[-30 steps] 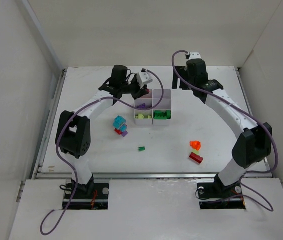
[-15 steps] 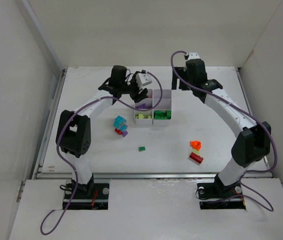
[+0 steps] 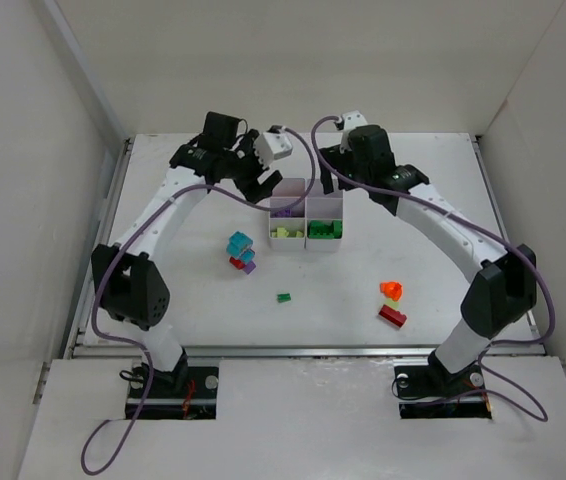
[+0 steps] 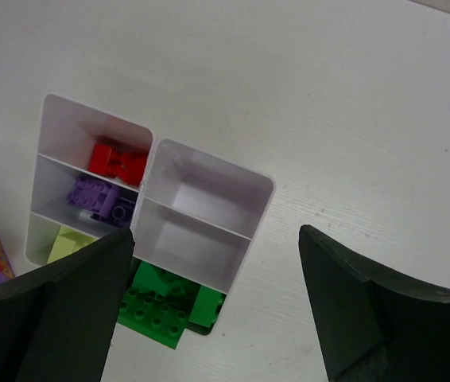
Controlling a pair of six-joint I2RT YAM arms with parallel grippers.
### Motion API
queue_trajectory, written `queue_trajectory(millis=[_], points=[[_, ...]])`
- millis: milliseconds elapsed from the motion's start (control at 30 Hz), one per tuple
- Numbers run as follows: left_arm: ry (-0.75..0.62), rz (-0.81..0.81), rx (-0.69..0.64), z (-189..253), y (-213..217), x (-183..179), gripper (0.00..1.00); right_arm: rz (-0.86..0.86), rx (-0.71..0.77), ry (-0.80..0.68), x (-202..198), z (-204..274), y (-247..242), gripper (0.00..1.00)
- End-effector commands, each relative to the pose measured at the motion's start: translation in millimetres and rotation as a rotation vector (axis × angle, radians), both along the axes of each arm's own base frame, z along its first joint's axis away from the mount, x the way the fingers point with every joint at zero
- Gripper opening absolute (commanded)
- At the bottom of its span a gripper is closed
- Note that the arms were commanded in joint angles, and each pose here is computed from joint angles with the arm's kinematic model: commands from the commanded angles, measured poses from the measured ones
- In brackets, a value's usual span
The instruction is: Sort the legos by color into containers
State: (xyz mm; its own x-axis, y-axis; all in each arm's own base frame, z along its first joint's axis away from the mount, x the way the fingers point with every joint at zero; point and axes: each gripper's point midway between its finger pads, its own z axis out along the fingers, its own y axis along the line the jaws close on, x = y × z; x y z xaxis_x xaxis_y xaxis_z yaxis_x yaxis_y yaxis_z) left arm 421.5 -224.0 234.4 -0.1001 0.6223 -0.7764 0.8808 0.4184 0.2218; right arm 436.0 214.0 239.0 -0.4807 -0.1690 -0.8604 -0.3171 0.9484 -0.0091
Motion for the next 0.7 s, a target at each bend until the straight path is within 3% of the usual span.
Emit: queue_trajectory(millis=[0, 233, 367, 433, 500, 567, 600, 667], points=[[0.117, 0.024, 0.156, -13, 44, -53, 0.77, 0.041, 0.056, -0.105, -3, 41, 5, 0.9], [0.238, 0.101, 0.146, -44, 71, -83, 0.77, 0.079, 0.096, -0.1, -12, 41, 15, 0.9], [0.262, 0.073, 0.069, -49, 80, -104, 0.79, 0.228, 0.081, -0.104, -39, 44, 43, 0.95], [0.176, 0.071, 0.046, -40, 88, -112, 0.82, 0.335, 0.061, -0.103, -53, 42, 61, 0.96], [0.163, 0.05, 0.051, -63, 91, -129, 0.98, 0.37, 0.054, -0.087, -59, 36, 69, 1.0], [0.092, 0.043, 0.025, -58, 92, -141, 1.0, 0.393, 0.059, -0.084, -62, 36, 77, 1.0], [0.118, 0.049, 0.025, -77, 94, -152, 1.0, 0.399, 0.066, -0.078, -63, 35, 83, 1.0], [0.018, 0.071, -0.012, -68, 90, -148, 1.0, 0.423, 0.081, -0.068, -66, 35, 92, 1.0]])
